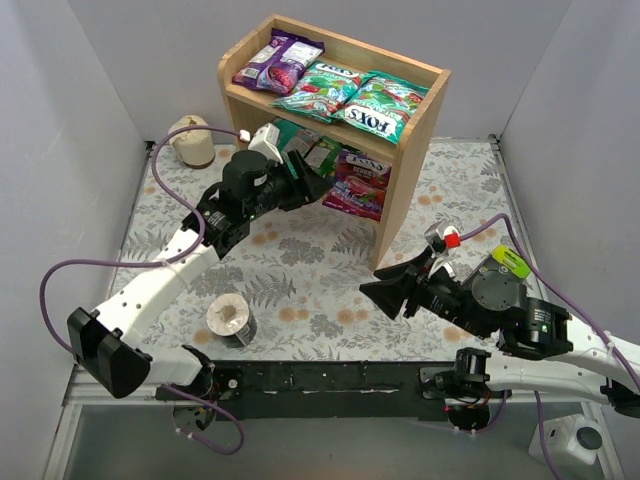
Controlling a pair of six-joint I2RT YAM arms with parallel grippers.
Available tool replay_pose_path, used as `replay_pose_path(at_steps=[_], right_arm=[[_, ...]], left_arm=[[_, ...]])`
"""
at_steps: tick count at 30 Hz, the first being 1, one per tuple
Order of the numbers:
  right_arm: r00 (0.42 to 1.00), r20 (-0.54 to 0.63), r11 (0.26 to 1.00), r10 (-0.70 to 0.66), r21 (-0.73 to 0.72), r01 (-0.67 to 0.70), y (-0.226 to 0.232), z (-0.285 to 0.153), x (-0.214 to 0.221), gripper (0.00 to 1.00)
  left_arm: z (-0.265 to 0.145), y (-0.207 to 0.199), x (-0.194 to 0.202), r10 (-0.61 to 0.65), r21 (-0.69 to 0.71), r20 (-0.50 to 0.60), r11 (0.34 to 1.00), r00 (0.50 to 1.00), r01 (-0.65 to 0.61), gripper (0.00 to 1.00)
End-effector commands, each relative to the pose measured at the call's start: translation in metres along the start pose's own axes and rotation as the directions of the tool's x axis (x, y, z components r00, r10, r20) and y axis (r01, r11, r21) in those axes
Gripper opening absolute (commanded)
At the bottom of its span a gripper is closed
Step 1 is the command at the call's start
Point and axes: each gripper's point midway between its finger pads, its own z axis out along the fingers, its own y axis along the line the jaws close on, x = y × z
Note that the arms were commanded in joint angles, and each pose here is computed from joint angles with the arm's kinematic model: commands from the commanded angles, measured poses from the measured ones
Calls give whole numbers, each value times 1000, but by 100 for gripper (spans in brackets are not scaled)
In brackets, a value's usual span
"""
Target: Place and organize the candy bags onto the shelf
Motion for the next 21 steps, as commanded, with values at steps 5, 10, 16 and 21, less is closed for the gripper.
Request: replay_pose_path(at_steps=[5, 10, 16, 21], right_arm=[[999, 50, 999, 22, 27, -23, -1, -1, -17, 58], [1000, 4, 973, 1, 232, -2, -40, -5, -1, 66], [1000, 5, 832, 5, 555, -7, -108, -27, 24, 83], [1000, 17, 720, 4, 693, -15, -147, -59, 41, 91]], left_arm=[[-8, 32, 33, 4, -58, -57, 998, 998, -8, 44], [-44, 56, 25, 101, -144, 30, 985, 994, -95, 78], [-83, 96, 25, 199, -322, 25, 929, 980, -180, 98], [-106, 127, 24, 234, -463, 32, 865, 972, -193, 98]])
